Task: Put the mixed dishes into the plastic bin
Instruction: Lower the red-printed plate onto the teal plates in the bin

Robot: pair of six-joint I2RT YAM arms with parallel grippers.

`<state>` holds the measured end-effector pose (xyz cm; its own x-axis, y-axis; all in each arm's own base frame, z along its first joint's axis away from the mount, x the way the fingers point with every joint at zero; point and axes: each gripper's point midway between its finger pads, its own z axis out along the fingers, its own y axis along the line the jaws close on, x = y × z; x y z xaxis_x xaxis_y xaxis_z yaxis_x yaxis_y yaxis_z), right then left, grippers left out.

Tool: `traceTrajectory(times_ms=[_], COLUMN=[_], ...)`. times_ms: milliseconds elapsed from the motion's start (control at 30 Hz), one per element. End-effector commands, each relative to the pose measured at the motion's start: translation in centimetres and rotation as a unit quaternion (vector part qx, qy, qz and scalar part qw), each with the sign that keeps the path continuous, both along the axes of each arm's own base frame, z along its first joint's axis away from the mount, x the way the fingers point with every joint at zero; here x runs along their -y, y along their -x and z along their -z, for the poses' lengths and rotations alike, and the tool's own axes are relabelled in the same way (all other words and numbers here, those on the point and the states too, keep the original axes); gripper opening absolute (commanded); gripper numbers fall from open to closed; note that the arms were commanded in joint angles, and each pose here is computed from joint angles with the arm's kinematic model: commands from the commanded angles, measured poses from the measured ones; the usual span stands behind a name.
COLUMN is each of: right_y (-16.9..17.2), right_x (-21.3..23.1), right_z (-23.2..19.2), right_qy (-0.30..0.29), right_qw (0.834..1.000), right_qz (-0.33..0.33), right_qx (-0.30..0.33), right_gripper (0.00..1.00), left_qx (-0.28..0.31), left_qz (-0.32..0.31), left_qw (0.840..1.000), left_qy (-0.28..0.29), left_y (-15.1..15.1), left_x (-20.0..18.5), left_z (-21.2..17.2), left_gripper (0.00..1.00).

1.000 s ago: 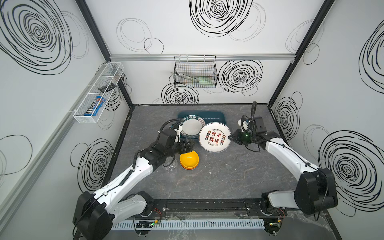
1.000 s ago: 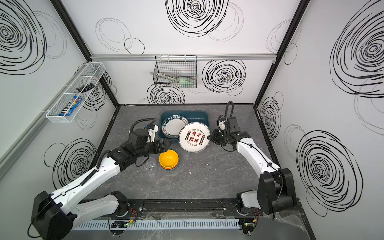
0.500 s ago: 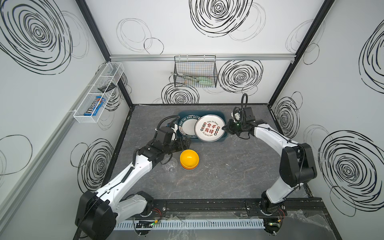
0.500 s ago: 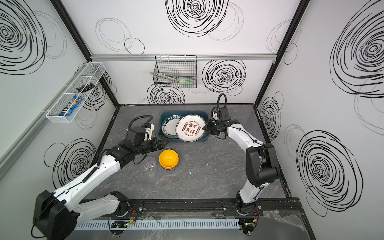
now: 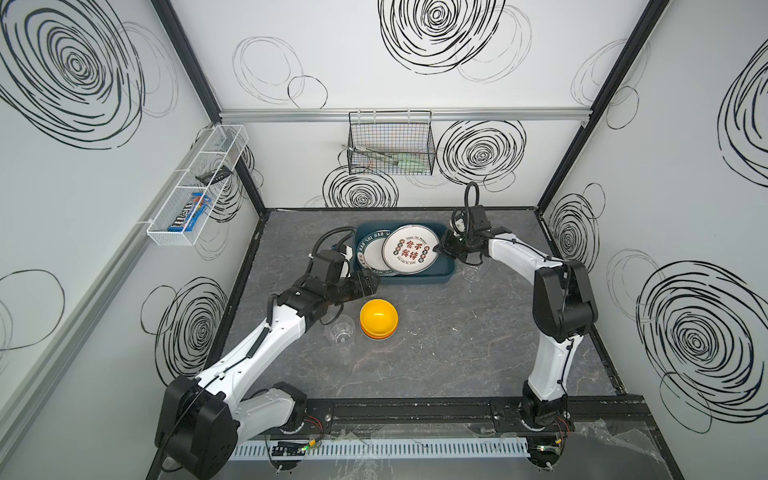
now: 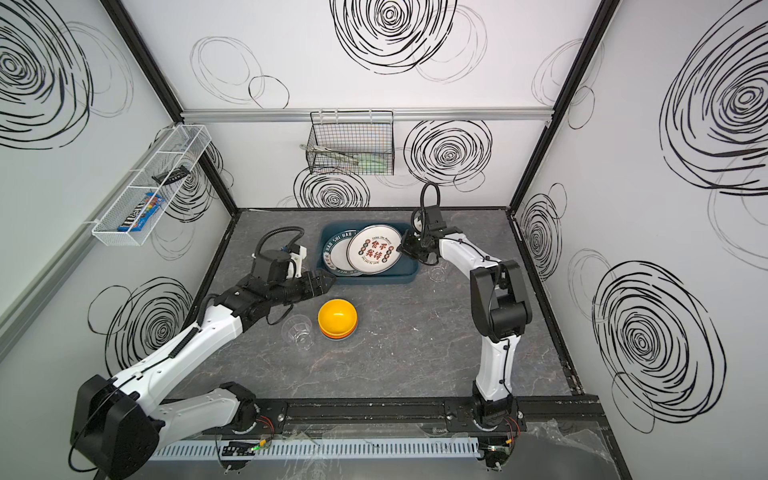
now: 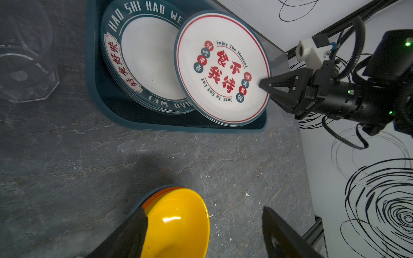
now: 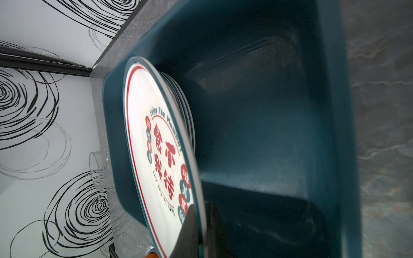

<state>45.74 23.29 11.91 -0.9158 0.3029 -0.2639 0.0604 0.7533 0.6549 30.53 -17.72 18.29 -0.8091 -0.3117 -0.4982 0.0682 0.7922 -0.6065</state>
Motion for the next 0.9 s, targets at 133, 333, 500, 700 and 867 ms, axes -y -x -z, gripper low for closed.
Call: traceTrajectory(times_ms=[133,333,500,700,867], right_y=[-2.2,-3.4,-4.0,-4.1,-4.1], right_x=[-2.6,-3.6,-4.4,-5.1,-5.3], right_z=[-1.3,-0.6,0.0,0.8,1.7], right_qy=[-0.015,-0.011,-0.008,-0.005,-0.001], right_qw=[1.0,1.0,1.0,1.0,1.0], right_qz=[-0.008,-0.009,-0.012,-0.016,-0.018], right_qx=[0.02,0.016,0.011,0.005,-0.002], right_gripper=[0.0,0.0,0.0,0.0,0.0], left_qx=[0.013,0.012,0.012,0.011,0.01], left_qz=[-0.002,-0.004,-0.005,-0.007,-0.01], left_qw=[1.0,1.0,1.0,1.0,1.0], left_qy=[0.009,0.012,0.017,0.02,0.022], left_y=[-0.5,-0.4,-0.3,-0.2,-0.1], left_x=[-0.2,-0.4,-0.6,-0.9,-1.1], left_z=[-0.9,-0.8,-0.8,-0.6,-0.4], left_gripper=[0.84,0.84,0.84,0.84,0.84])
